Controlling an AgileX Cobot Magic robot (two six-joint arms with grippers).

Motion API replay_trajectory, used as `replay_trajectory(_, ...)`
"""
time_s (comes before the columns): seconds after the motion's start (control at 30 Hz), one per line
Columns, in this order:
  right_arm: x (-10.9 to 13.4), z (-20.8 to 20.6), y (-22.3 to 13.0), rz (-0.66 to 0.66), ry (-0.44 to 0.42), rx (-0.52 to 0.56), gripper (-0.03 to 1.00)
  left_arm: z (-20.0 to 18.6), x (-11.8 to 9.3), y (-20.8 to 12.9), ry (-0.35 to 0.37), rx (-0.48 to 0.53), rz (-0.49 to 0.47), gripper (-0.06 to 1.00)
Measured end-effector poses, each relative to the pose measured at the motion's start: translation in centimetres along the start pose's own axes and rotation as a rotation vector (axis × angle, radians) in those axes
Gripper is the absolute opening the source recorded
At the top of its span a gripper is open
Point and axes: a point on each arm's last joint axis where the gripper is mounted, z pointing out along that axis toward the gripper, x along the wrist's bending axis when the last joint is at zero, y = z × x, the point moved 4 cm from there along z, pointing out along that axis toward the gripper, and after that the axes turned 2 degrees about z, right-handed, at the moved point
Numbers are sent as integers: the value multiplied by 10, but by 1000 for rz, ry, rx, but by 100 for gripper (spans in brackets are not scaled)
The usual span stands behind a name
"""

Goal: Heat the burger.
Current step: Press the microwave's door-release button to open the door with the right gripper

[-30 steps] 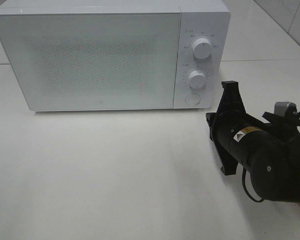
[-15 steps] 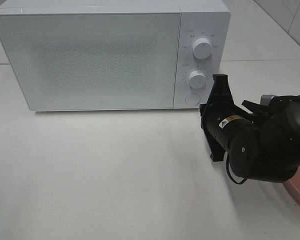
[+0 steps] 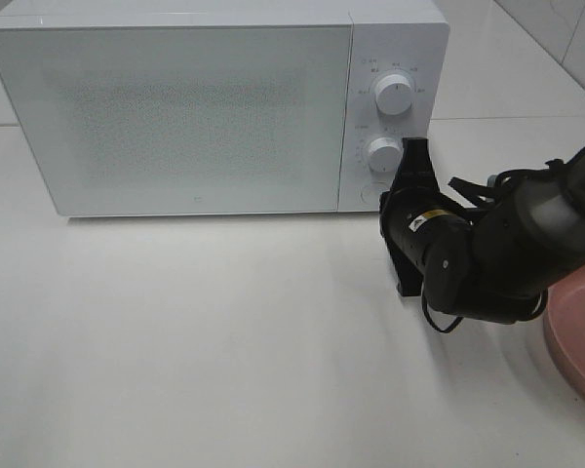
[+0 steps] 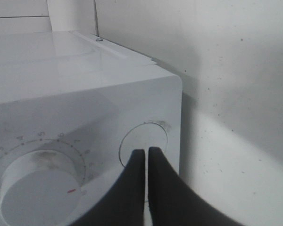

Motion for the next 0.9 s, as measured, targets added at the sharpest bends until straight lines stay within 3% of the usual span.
replay_trajectory(0.9,0,26,1,18,-10,-10,0,0,0,0,0,0,0,97)
